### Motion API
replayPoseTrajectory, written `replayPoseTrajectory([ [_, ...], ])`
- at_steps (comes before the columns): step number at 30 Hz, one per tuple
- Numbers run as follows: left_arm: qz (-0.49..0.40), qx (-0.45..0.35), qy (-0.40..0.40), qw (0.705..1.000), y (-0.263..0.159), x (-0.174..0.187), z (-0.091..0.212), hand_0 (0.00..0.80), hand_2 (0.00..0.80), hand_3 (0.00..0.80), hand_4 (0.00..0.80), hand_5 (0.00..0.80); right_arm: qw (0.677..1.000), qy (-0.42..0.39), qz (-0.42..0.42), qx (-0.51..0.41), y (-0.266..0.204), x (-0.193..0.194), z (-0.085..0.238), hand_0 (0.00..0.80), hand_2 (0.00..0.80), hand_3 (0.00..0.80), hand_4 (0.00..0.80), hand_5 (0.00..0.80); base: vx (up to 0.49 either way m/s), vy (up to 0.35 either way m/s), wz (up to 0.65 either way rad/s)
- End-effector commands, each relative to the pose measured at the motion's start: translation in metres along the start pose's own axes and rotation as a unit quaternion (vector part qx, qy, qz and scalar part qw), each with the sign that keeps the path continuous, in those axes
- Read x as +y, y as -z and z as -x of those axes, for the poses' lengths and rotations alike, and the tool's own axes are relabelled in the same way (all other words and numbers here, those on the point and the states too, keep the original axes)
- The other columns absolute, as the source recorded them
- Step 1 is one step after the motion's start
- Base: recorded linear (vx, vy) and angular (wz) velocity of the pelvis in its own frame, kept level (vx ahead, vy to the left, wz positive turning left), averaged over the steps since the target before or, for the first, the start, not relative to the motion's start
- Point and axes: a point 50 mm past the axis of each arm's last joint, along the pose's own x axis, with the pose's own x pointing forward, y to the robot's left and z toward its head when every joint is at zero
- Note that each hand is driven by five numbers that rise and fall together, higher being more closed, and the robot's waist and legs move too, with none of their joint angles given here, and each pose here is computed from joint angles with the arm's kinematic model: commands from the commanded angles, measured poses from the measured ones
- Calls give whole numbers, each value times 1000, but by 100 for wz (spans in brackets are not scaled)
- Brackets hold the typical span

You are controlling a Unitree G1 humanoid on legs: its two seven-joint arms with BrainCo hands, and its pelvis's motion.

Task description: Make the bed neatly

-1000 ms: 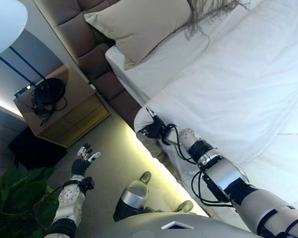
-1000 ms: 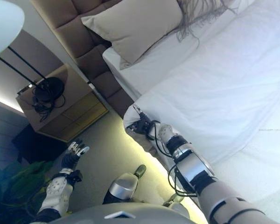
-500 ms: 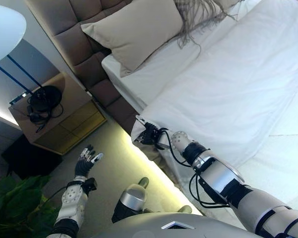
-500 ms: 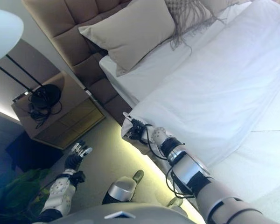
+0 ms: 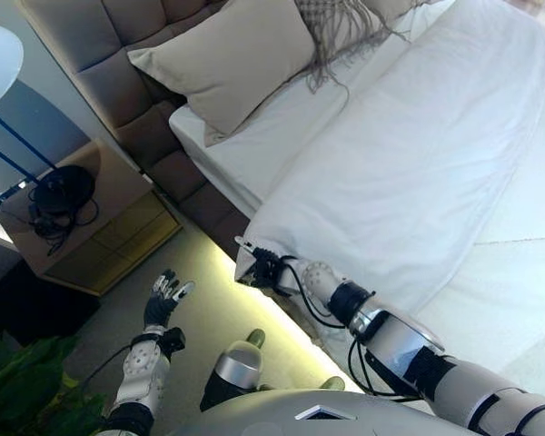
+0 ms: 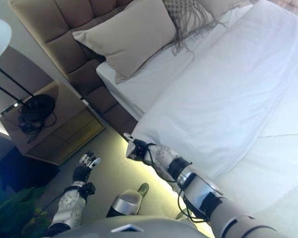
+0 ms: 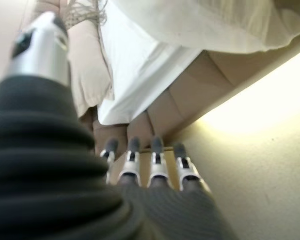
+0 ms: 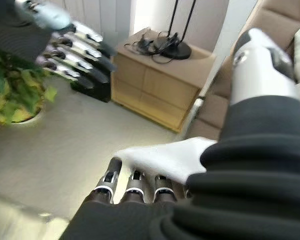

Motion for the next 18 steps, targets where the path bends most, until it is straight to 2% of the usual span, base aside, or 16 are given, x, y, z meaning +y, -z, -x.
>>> replayPoseTrajectory([
  [1, -25, -45, -7, 999, -16, 6, -7, 0, 0, 0, 0, 0, 969, -187, 68, 147, 63, 97, 7, 0, 0, 0, 0, 0, -65, -31, 1],
  [8, -22, -67, -15, 997, -23, 17, -8, 0, 0, 0, 0, 0, 964, -171, 62, 194, 85, 63, 3, 0, 0, 0, 0, 0, -52, -28, 3],
  [18, -17, -82, -15, 996, -30, 18, -10, 0, 0, 0, 0, 0, 944, -215, 49, 246, 116, 63, 9, 0, 0, 0, 0, 0, -10, -5, 0],
])
